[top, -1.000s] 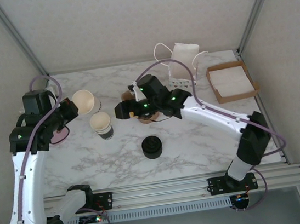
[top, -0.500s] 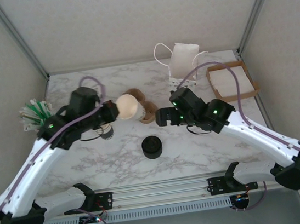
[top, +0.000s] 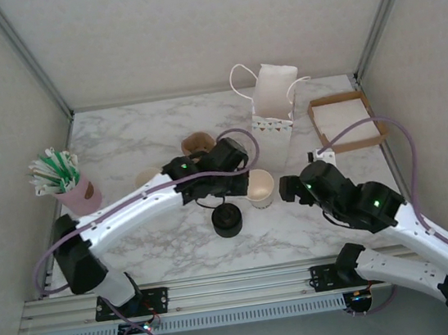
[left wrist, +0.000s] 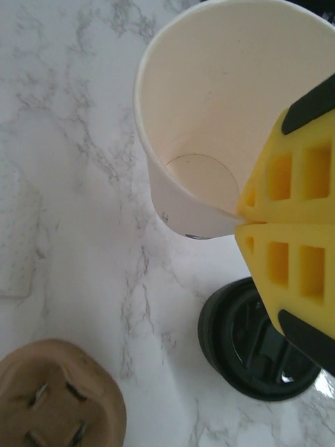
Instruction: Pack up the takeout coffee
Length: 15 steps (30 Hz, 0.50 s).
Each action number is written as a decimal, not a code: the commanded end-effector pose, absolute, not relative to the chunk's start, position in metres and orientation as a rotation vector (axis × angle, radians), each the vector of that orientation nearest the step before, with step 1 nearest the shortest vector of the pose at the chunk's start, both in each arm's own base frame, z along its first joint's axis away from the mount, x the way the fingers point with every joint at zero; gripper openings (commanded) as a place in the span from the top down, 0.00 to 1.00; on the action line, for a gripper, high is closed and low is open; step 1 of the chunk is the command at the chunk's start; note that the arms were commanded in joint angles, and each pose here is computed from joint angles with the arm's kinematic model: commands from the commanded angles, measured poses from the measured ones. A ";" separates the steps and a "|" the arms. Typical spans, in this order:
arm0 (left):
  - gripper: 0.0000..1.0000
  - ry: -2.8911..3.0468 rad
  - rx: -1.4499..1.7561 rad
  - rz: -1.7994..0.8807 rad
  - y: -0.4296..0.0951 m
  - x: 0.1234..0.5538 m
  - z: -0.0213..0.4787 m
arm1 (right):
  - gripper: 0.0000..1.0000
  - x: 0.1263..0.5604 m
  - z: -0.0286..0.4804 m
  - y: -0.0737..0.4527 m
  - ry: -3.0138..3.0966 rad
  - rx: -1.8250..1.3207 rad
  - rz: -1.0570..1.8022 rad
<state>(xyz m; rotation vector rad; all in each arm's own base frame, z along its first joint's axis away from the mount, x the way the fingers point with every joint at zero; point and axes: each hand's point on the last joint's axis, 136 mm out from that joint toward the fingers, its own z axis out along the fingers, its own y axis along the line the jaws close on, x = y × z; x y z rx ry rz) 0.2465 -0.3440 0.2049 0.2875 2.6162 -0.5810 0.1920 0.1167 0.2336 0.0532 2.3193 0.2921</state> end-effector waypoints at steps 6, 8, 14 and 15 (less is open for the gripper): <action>1.00 2.646 0.367 -0.521 -0.370 0.255 0.169 | 0.01 0.188 0.222 0.101 2.301 0.105 0.258; 1.00 2.664 0.374 -0.496 -0.372 0.256 0.156 | 0.01 0.188 0.220 0.100 2.307 0.107 0.249; 1.00 2.698 0.377 -0.505 -0.381 0.256 0.132 | 0.01 0.188 0.218 0.099 2.307 0.117 0.246; 1.00 2.701 0.377 -0.505 -0.381 0.256 0.130 | 0.01 0.188 0.218 0.099 2.308 0.119 0.249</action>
